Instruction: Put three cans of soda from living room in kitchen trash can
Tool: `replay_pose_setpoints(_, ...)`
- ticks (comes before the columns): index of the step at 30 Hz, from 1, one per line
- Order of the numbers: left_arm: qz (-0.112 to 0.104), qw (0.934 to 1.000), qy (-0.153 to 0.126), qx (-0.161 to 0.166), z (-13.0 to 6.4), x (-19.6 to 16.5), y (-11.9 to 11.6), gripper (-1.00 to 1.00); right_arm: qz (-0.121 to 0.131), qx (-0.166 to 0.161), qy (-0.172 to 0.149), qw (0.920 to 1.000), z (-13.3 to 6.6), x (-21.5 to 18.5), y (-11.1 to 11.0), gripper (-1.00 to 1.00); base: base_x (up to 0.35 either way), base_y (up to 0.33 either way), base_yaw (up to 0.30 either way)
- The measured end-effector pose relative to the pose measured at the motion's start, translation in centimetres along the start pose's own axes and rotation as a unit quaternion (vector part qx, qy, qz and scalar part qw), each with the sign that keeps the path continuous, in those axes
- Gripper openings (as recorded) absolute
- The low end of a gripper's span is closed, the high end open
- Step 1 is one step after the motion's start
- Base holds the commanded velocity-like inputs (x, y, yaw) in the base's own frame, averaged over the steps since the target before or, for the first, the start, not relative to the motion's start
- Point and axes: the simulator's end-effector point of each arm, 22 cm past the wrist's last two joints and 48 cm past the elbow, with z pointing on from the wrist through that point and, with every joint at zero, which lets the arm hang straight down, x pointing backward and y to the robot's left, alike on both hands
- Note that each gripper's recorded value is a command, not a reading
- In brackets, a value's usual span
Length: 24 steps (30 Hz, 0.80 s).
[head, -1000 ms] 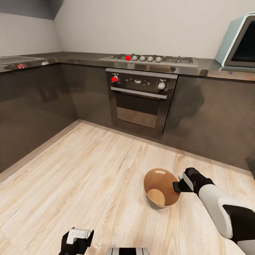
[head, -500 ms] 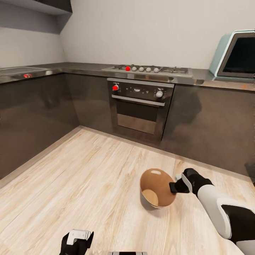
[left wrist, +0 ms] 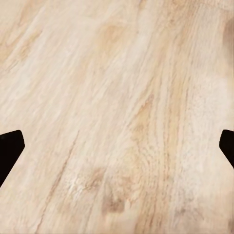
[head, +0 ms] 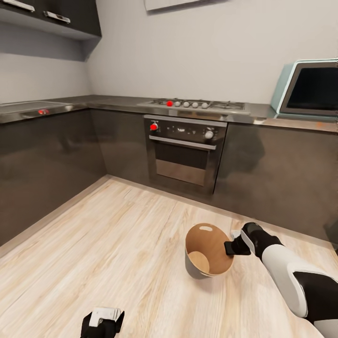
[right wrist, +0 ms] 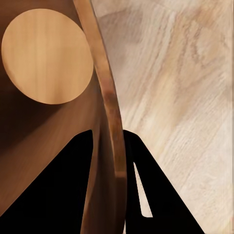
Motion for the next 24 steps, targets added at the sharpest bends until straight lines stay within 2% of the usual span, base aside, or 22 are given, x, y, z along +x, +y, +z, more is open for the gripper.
replay_pose_setpoints(4, -0.005, 0.9999, 0.015, 0.000, 0.6, -1.8, 0.2, 1.00, 0.001, -0.004, -0.008, 1.0000, -0.9, -0.5, 0.4, -1.00, 0.000, 0.000, 0.000)
replay_pose_setpoints(7, -0.007, 0.9998, 0.017, -0.001, 1.5, -5.8, 0.4, 1.00, -0.002, -0.003, -0.014, 0.9999, -1.6, -0.8, 0.4, -1.00, 0.000, 0.000, 0.000)
replay_pose_setpoints(11, -0.006, 0.9999, -0.010, -0.003, 1.2, -13.2, 0.6, 1.00, -0.003, 0.000, -0.022, 0.9998, -2.5, -1.2, 0.2, -1.00, 0.000, 0.000, 0.000)
replay_pose_setpoints(14, -0.003, 0.9991, -0.041, -0.006, 0.9, -18.7, 0.9, 1.00, -0.001, 0.000, -0.028, 0.9996, -3.2, -1.5, 0.1, -1.00, 0.000, 0.000, 0.000)
replay_pose_setpoints(17, -0.001, 0.9980, -0.063, -0.007, 0.4, -22.0, 1.1, 1.00, -0.001, 0.001, -0.034, 0.9994, -4.0, -1.8, 0.0, -1.00, 0.000, 0.000, 0.000)
replay_pose_setpoints(24, 0.002, 0.9960, -0.088, -0.011, -0.8, -25.2, 1.3, 1.00, -0.001, -0.002, -0.047, 0.9989, -5.5, -2.5, 0.3, -1.00, 0.000, 0.000, 0.000)
